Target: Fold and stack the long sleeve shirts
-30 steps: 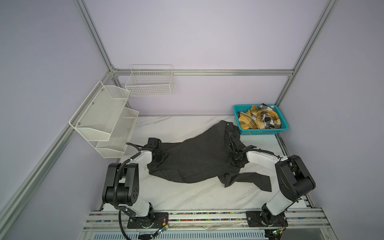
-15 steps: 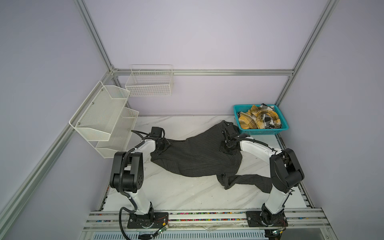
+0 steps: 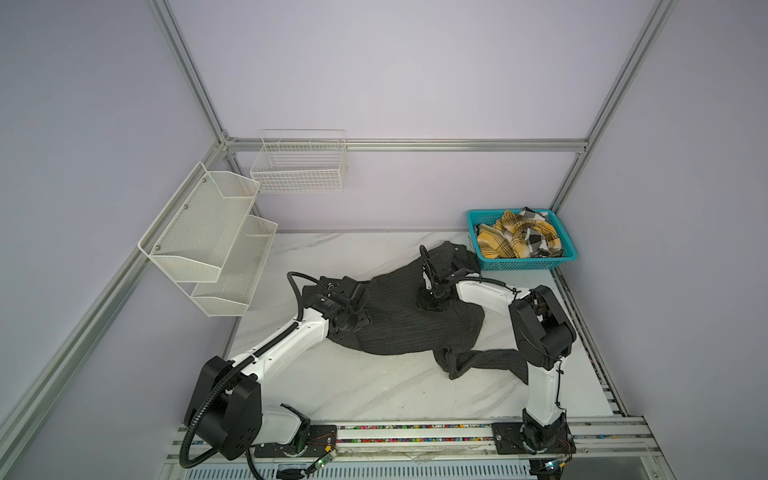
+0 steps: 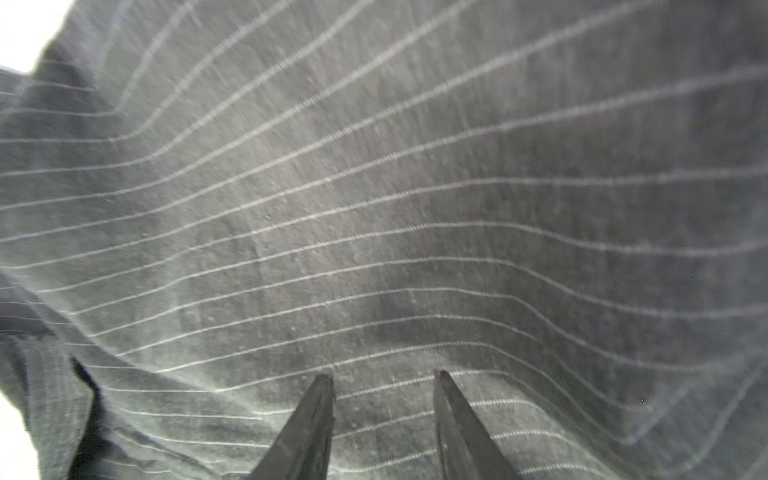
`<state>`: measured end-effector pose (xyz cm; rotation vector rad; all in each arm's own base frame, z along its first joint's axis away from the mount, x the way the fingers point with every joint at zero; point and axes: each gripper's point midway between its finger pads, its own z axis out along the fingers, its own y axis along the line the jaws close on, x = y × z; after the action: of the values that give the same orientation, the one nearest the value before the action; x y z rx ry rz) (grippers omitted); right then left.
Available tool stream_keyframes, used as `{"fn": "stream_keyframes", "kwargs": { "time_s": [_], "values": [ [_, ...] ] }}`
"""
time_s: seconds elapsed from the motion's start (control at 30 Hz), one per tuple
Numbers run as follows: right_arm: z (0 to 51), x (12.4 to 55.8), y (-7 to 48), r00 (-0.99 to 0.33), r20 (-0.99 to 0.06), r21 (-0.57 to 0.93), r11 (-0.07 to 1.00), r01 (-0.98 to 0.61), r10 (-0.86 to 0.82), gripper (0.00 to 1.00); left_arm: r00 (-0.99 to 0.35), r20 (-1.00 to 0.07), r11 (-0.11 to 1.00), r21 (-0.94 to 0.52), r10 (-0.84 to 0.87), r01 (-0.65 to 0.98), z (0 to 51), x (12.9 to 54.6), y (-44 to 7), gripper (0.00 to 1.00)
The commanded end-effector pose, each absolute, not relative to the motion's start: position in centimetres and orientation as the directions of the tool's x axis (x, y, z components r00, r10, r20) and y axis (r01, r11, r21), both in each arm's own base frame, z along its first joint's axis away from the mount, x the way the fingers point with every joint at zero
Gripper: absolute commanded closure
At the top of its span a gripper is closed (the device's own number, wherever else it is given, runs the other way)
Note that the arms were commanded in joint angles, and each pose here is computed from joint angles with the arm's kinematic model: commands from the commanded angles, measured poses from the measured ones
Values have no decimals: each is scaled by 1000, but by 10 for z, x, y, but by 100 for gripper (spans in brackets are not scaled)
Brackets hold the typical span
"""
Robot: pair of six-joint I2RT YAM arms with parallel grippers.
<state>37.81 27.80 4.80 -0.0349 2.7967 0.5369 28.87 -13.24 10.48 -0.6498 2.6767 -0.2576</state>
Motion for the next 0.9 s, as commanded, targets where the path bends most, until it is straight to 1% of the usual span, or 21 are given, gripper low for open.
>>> {"fn": "stream_keyframes", "kwargs": {
  "time_s": [0.0,0.1,0.17,0.3,0.37,0.4,0.47,0.6,0.63,0.67,0.7,0.87],
  "values": [
    [36,376,280,-964,-267,364,927,-91,11,58,-826,-316,885,-185,-466,-428,91,293,-132,25],
    [26,372,278,-969,-246,365,928,-76,18,58,-854,-298,904,-133,-427,-406,77,296,-142,26],
    [23,371,277,-971,-239,371,926,-69,24,58,-870,-286,914,-72,-403,-399,67,291,-144,27],
    [27,374,275,-969,-245,388,920,-59,41,58,-879,-267,896,95,-396,-433,55,267,-131,32],
    [28,374,275,-969,-245,396,917,-57,45,58,-874,-253,875,152,-414,-459,50,254,-123,37],
    [29,374,274,-968,-245,400,915,-59,45,58,-867,-252,858,186,-429,-479,49,246,-116,41],
    [29,373,273,-968,-248,400,914,-63,42,58,-847,-271,823,232,-458,-519,53,234,-104,55],
    [16,366,264,-974,-224,382,922,-55,35,58,-772,-354,758,212,-528,-616,71,221,-84,74],
    [13,363,262,-976,-216,382,923,-52,35,59,-751,-373,740,207,-545,-640,76,218,-79,83],
    [10,361,260,-978,-207,380,924,-48,35,59,-725,-391,715,203,-567,-669,81,213,-73,94],
    [8,359,258,-979,-203,377,925,-44,36,60,-696,-408,690,192,-591,-698,86,208,-67,100],
    [5,351,253,-980,-194,377,926,-30,47,60,-553,-440,593,56,-707,-803,91,180,-43,100]
  ]
}}
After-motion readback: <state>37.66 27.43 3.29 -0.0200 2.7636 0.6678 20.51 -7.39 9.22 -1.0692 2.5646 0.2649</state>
